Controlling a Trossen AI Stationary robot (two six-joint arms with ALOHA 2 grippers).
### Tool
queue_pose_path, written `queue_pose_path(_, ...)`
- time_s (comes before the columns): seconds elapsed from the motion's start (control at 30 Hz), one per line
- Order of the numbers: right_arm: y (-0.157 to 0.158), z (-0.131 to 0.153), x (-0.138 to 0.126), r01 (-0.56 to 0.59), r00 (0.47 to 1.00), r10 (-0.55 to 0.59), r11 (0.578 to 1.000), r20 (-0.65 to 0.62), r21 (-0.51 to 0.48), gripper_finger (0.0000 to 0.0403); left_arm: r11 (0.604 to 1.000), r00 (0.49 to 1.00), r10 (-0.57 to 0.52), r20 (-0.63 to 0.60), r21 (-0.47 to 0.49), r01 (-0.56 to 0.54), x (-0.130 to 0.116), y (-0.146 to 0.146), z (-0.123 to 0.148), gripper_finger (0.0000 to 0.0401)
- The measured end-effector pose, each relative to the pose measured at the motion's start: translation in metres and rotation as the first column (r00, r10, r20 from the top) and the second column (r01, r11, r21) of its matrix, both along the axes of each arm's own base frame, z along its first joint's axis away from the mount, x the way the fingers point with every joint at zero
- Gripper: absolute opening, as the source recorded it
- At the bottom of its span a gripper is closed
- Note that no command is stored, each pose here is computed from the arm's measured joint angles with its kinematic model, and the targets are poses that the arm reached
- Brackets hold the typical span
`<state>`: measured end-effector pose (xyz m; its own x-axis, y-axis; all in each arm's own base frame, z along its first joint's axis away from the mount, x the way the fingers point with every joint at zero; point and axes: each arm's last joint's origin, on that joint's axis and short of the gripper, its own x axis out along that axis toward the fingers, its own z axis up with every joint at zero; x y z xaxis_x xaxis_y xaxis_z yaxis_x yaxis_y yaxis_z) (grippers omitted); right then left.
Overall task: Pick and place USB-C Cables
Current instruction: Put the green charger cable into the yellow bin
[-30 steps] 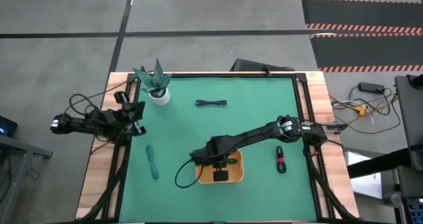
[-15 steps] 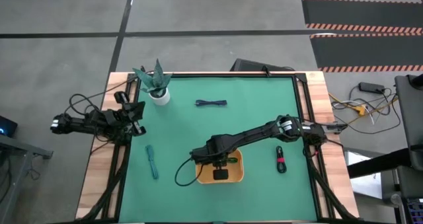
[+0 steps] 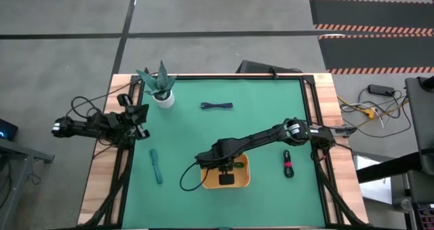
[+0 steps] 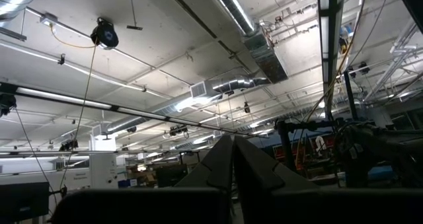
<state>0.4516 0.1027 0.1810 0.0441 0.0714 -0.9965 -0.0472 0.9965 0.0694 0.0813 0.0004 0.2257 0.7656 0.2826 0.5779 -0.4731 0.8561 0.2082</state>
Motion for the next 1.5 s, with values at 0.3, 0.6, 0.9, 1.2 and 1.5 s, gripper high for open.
queue_pose_path(0.3,0.0001,-0.0016,0.0003,-0.002,1.0,0.002,1.0,0.004,0.001,0.0027,1.0,1.0,0.0,-0.002,0.0,0.0,0.0001,0.0,-0.0002,0.0)
queue_pose_path(0.6,-0.0001,-0.0021,0.0002,-0.003,1.0,0.003,1.0,0.003,0.0,0.004,1.0,1.0,0.0,-0.009,0.001,0.0,0.0005,-0.0001,-0.0007,0.0)
queue_pose_path(0.9,-0.0005,-0.0021,0.0003,-0.002,1.0,0.002,1.0,0.003,0.0,0.0049,1.0,1.0,0.001,-0.015,0.002,-0.001,0.0009,-0.0001,-0.0012,0.0)
queue_pose_path(1.2,-0.0005,-0.0014,0.0004,-0.002,1.0,0.002,1.0,0.005,0.0,0.005,1.0,1.0,0.004,-0.015,0.0,-0.004,0.0008,0.0,-0.0011,0.0)
queue_pose_path(1.5,-0.0004,-0.0007,0.0007,-0.009,1.0,0.009,1.0,0.009,-0.001,0.009,1.0,1.0,0.006,-0.015,-0.002,-0.006,0.0008,0.0001,-0.0012,0.0)
